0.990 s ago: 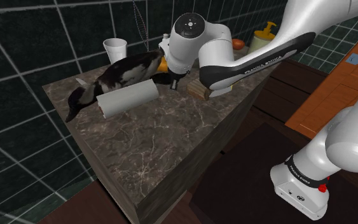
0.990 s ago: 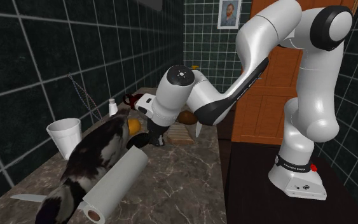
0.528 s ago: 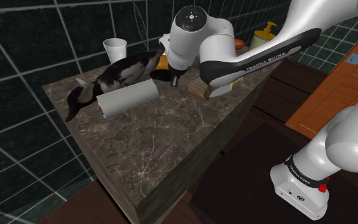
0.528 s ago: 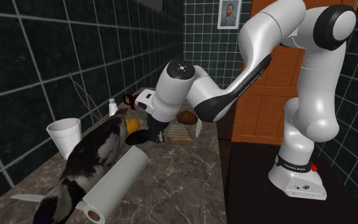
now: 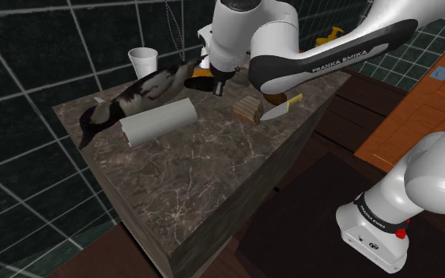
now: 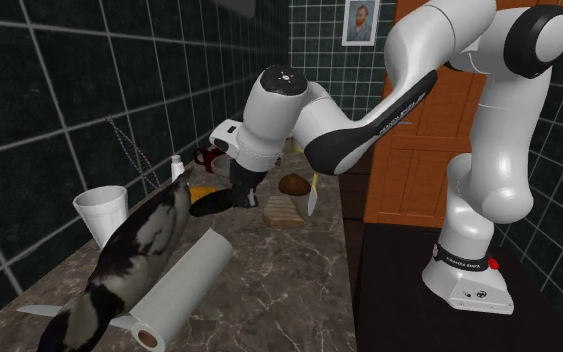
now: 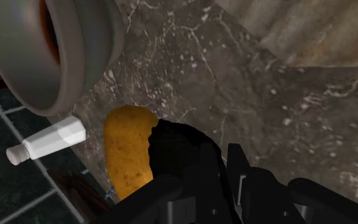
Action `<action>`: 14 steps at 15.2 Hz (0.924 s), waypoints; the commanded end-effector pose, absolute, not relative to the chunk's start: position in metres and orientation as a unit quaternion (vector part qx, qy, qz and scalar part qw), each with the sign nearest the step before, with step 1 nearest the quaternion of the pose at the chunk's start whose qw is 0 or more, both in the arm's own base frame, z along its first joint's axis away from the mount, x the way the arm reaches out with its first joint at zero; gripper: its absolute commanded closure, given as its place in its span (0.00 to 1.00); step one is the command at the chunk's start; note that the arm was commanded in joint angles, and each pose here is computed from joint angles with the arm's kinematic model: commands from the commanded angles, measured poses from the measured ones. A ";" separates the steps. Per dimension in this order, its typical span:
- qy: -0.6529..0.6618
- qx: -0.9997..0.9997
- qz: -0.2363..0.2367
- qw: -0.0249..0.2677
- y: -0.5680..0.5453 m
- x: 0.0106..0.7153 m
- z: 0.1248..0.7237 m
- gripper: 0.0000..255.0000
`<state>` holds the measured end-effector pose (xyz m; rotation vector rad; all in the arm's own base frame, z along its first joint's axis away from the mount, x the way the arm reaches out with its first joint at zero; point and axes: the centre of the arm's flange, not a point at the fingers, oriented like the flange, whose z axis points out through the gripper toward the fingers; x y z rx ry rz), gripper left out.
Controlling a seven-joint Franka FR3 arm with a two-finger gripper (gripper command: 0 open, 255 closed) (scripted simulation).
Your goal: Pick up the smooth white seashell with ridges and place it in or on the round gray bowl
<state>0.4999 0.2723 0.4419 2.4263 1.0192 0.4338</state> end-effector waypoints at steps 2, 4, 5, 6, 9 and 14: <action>0.371 0.884 0.158 0.235 0.272 0.500 0.458 1.00; 0.371 0.884 0.158 0.235 0.272 0.500 0.469 1.00; 0.371 0.884 0.158 0.235 0.272 0.500 0.474 1.00; 0.371 0.884 0.158 0.235 0.272 0.500 0.479 1.00; 0.371 0.884 0.158 0.235 0.272 0.500 0.495 1.00; 0.371 0.884 0.158 0.235 0.272 0.500 0.522 1.00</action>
